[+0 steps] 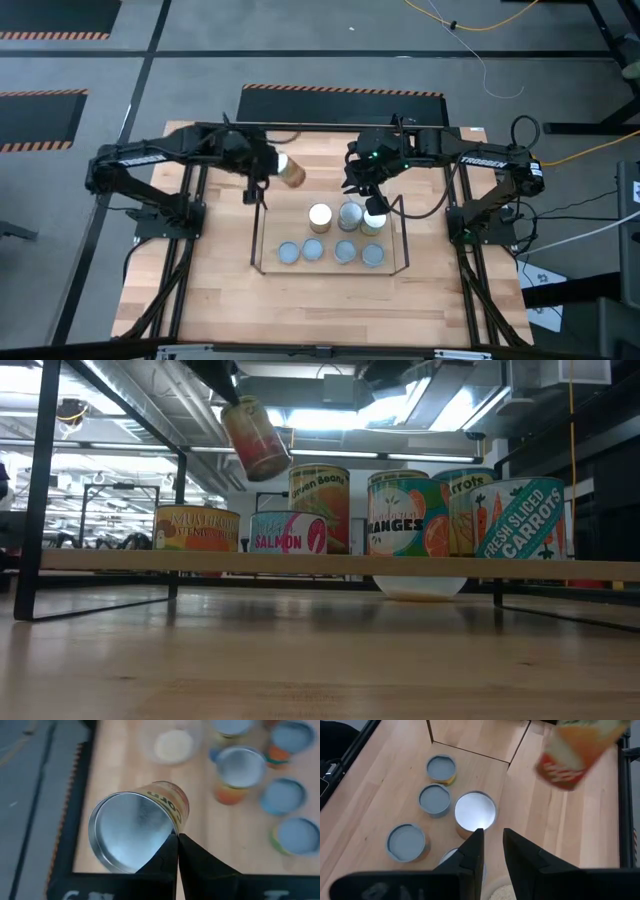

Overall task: Pick and place cans onto a shelf
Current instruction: Put the canned corns on the shelf

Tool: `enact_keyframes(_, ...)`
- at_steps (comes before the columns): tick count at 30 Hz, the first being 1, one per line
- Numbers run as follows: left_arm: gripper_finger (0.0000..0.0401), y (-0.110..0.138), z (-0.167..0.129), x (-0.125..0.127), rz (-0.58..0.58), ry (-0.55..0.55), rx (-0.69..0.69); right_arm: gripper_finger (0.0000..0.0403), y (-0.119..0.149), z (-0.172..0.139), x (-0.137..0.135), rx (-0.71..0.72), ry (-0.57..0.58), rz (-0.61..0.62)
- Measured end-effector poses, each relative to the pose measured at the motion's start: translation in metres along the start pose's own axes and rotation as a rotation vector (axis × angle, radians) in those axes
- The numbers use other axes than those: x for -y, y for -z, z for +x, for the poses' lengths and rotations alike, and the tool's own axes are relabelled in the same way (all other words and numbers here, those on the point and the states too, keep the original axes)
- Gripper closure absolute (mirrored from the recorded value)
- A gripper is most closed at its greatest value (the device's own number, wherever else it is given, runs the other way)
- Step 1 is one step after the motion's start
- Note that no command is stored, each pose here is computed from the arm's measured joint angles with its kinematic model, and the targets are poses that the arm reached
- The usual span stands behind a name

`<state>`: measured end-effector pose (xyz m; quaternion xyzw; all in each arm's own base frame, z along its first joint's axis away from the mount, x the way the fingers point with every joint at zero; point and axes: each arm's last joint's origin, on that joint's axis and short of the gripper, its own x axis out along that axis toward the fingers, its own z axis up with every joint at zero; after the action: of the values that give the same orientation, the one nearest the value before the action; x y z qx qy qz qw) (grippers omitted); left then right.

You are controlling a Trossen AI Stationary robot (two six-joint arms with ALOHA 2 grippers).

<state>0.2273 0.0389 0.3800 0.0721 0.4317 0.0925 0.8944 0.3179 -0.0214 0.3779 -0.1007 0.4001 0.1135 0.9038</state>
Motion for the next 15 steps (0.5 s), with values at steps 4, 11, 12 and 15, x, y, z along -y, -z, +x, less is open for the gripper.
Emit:
enact_keyframes(4,0.0401,-0.005,0.018,0.01,0.06,0.087,-0.038,0.0325,0.0,0.0,0.0,-0.001,0.0,0.001)
enact_keyframes(11,0.0401,-0.01,0.047,0.035,0.162,0.204,-0.142,0.0325,0.0,0.0,0.0,-0.001,-0.007,0.001)
enact_keyframes(12,0.0401,-0.009,0.051,0.038,0.173,0.212,-0.165,0.0325,0.0,0.0,0.0,-0.001,-0.007,0.001)
enact_keyframes(15,0.0401,-0.007,0.058,0.048,0.203,0.235,-0.227,0.0325,0.0,0.0,0.0,-0.001,-0.007,0.001)
